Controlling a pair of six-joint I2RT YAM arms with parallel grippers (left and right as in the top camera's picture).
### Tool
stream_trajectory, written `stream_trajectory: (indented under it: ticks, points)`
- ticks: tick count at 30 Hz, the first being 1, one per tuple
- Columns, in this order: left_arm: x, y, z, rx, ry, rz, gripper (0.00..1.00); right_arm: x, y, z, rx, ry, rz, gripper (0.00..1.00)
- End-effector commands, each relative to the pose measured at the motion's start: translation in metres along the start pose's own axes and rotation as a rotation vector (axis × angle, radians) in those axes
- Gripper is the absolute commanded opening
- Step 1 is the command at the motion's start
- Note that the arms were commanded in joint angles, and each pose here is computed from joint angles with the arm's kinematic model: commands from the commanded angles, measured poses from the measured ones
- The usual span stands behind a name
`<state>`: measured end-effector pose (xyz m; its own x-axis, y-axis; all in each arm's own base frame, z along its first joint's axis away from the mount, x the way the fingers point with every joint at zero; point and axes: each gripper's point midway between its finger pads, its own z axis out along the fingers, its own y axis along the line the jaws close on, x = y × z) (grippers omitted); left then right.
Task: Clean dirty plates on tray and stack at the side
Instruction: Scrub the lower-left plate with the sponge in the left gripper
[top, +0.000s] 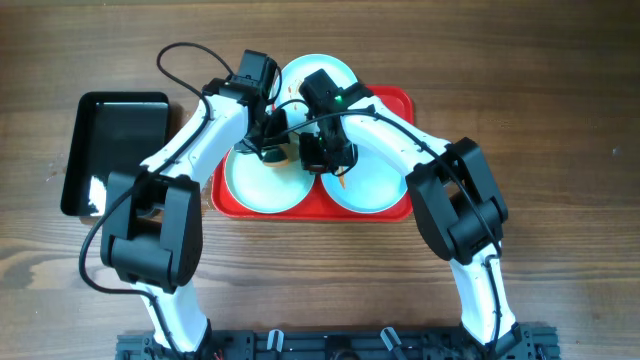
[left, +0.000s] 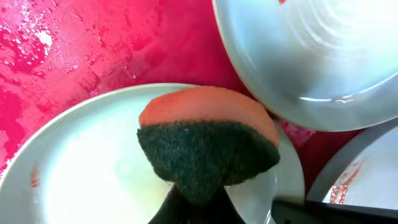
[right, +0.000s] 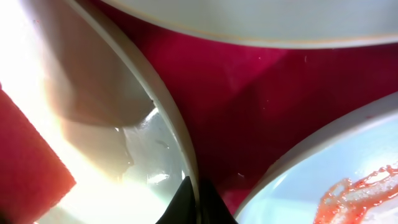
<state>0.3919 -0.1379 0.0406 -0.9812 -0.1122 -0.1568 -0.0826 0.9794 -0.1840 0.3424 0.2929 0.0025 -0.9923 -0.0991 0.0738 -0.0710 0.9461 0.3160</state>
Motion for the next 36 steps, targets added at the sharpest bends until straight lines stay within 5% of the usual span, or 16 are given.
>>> stream_trajectory:
  ticks: [1,6,13,18,22,33,36]
  points:
    - [0.005,-0.005,0.015,0.027,0.044,-0.014,0.04,0.005,-0.011,0.008,0.043,0.018,-0.006,0.04]
    - [0.016,0.006,0.041,-0.021,0.110,-0.020,0.04,0.006,-0.012,0.008,0.046,0.024,-0.001,0.04]
    - [0.026,0.120,0.017,-0.554,0.112,-0.113,0.04,0.005,-0.016,0.008,0.066,0.016,0.026,0.05]
    - [0.053,0.124,0.002,-0.562,0.215,-0.182,0.04,0.002,-0.021,0.007,0.095,-0.004,0.086,0.04]
    - [0.072,0.079,-0.006,-0.445,0.268,-0.132,0.04,0.002,-0.021,0.007,0.095,-0.004,0.100,0.04]
    - [0.060,-0.031,0.020,-0.020,0.208,-0.033,0.04,0.004,-0.015,0.008,0.062,0.009,0.073,0.04]
    - [0.057,-0.018,0.020,-0.076,0.192,-0.030,0.04,0.006,-0.016,0.007,0.067,0.018,0.076,0.04]
